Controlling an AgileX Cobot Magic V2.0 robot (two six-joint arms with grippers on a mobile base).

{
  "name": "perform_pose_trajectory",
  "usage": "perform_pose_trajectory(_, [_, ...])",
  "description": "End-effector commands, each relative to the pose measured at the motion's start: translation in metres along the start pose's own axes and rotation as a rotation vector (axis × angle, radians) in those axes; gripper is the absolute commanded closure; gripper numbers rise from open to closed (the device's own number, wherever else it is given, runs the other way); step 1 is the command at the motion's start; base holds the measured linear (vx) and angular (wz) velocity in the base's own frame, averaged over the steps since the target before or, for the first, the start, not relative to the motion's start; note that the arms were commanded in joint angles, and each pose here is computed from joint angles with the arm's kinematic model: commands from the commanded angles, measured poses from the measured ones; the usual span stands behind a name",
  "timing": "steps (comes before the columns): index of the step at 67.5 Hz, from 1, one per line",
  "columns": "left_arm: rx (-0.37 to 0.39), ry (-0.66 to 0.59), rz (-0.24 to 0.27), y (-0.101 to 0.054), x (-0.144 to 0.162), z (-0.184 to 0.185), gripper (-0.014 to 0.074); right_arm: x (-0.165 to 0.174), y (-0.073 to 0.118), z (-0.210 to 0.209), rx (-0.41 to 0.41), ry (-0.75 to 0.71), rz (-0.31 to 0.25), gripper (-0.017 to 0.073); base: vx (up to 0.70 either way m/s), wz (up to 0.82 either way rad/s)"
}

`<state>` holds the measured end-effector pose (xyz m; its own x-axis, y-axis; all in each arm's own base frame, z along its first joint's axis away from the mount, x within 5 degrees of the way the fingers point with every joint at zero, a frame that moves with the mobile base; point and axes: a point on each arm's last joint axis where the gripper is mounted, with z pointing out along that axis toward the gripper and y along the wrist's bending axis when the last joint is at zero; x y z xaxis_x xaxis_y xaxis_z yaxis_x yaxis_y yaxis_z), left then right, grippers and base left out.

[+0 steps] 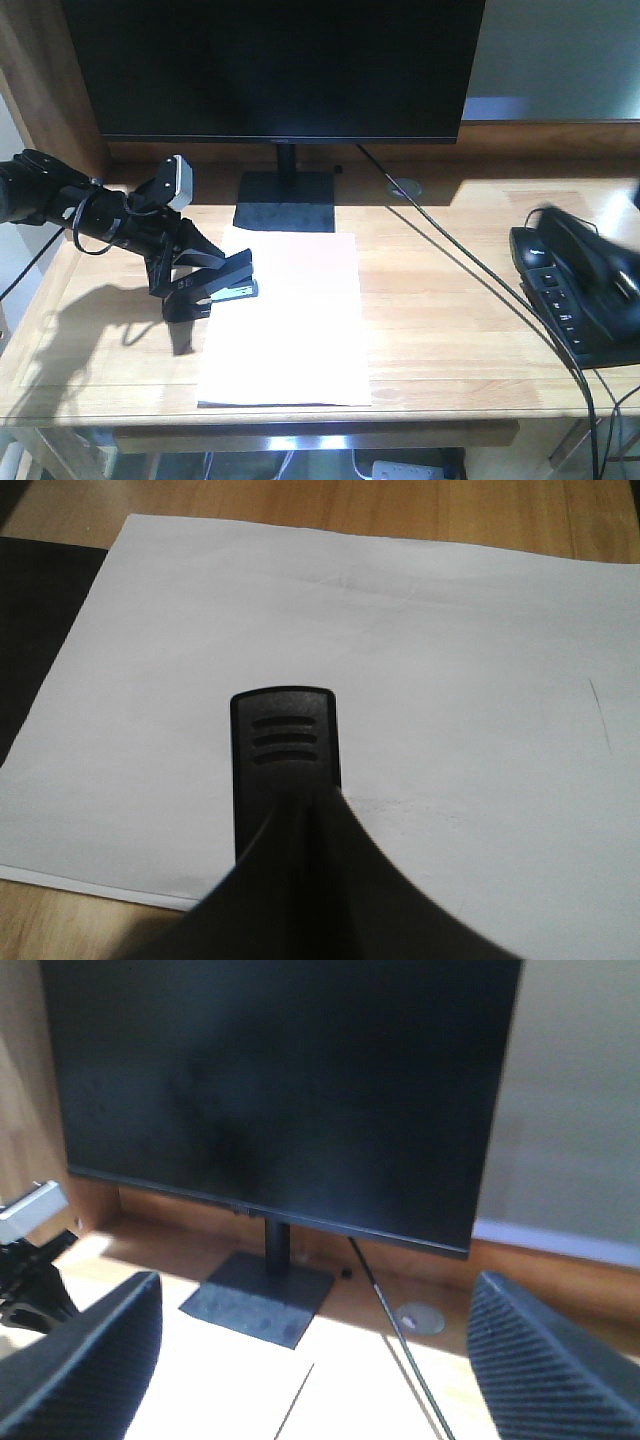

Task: Grab stapler and paper to desk for stapling
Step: 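Release the paper and lift the right gripper away, then open the left gripper off the stapler and raise it away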

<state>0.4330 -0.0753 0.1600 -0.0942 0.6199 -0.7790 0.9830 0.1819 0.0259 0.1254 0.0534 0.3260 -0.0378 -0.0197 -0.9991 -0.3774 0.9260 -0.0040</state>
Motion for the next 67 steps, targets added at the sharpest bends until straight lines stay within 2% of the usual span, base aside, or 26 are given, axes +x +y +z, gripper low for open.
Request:
perform_pose_trajectory(1, [-0.041, -0.075, 0.029, 0.0, -0.03, -0.019, 0.06, 0.005, -0.003, -0.017, 0.02, -0.045, -0.019, -0.0024, 0.0, 0.0])
perform_pose_trajectory(17, [-0.041, -0.075, 0.029, 0.0, -0.03, -0.019, 0.06, 0.044, 0.006, -0.045, -0.083, -0.058, -0.093, -0.0024, 0.0, 0.0])
perform_pose_trajectory(21, [-0.041, -0.075, 0.029, 0.0, -0.03, -0.019, 0.06, 0.051, 0.007, -0.049, -0.097, -0.058, -0.096, -0.0024, 0.0, 0.0])
perform_pose_trajectory(31, [-0.041, -0.075, 0.029, 0.0, -0.03, -0.019, 0.06, 0.062, 0.006, -0.055, -0.091, -0.067, -0.096, -0.0024, 0.0, 0.0])
perform_pose_trajectory(67, [-0.041, -0.075, 0.03, 0.0, -0.03, -0.019, 0.06, 0.063, 0.005, -0.056, -0.08, -0.07, -0.093, -0.0024, 0.0, 0.0])
